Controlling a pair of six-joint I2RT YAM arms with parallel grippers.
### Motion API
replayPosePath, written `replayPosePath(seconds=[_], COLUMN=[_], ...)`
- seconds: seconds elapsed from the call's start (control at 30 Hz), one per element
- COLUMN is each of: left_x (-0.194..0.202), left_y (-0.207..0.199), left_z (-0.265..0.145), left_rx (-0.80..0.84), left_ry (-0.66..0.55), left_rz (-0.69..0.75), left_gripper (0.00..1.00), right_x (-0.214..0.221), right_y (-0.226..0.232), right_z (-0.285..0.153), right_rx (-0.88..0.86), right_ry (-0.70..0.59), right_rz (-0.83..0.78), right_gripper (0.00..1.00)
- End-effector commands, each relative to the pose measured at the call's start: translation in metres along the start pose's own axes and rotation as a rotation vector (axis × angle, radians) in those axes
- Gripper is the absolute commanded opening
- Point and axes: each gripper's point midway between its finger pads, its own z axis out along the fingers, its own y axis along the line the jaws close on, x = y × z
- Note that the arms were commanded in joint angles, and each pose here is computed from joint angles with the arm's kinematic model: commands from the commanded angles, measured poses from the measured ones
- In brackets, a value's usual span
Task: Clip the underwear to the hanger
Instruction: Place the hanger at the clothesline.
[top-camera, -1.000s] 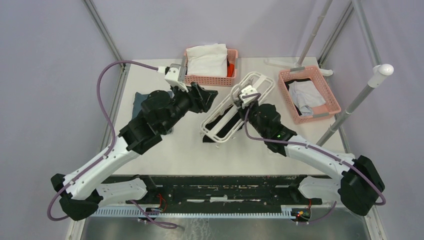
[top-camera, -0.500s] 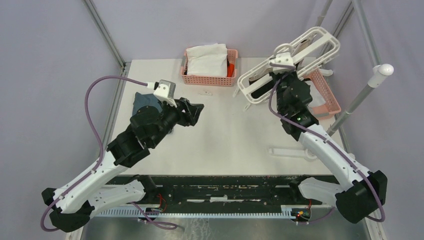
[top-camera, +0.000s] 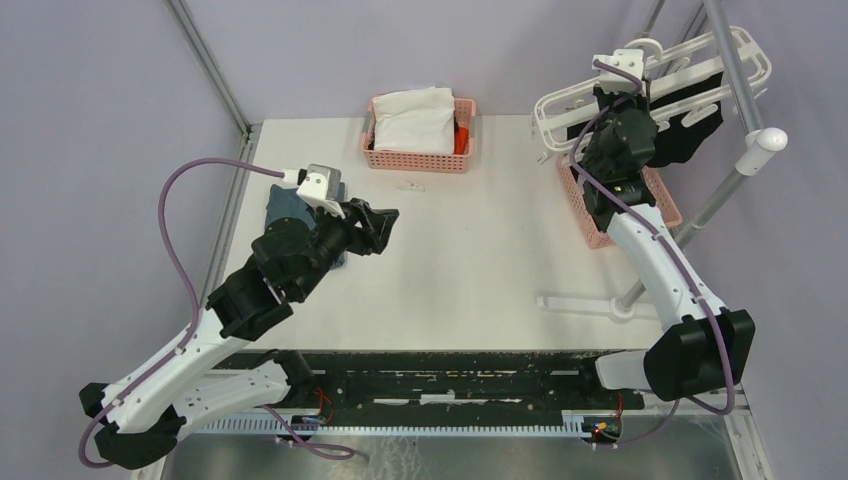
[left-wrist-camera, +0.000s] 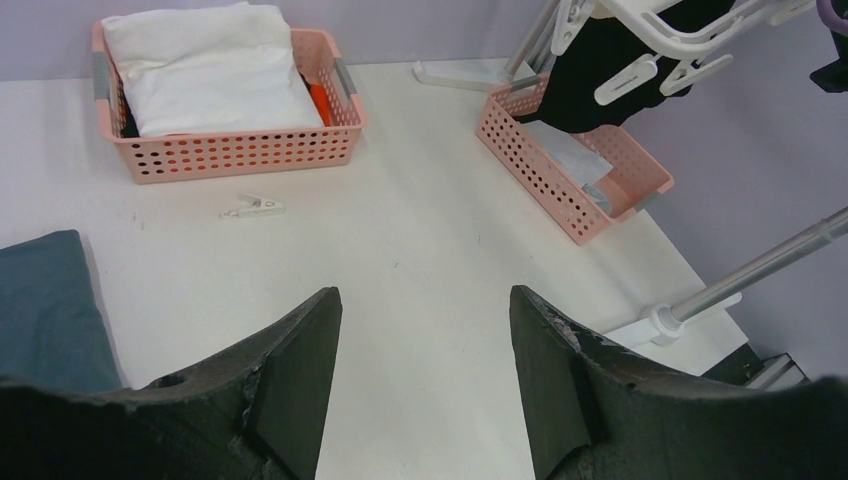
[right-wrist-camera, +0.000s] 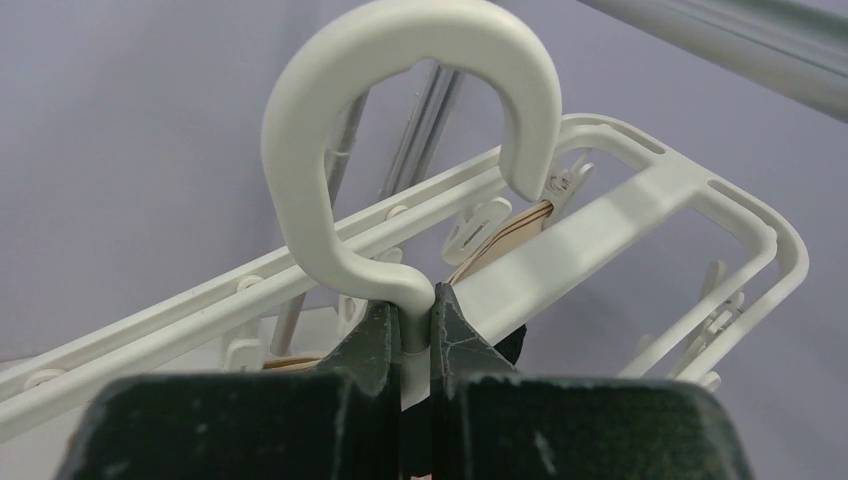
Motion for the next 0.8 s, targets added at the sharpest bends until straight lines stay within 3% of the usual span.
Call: replayPosePath(seconds=[0.0, 0.77], left_x=[-0.011, -0.011], left_y=[0.000, -0.009], left_z=[0.001, 0.012], left_rx=[-0.009, 0.017], left_ry=[-0.036, -0.026], left_rz=[0.004, 0.026], left_gripper=[0.69, 0.69], right_x=[-0.061, -0.088], right_y=[-0.052, -0.086], right_z=[0.011, 0.055], right_rx=[0.139, 0.190], right_ry=[-0.162, -0.172], right_rz=[0.124, 0.192], right_gripper=[0.00, 0.00])
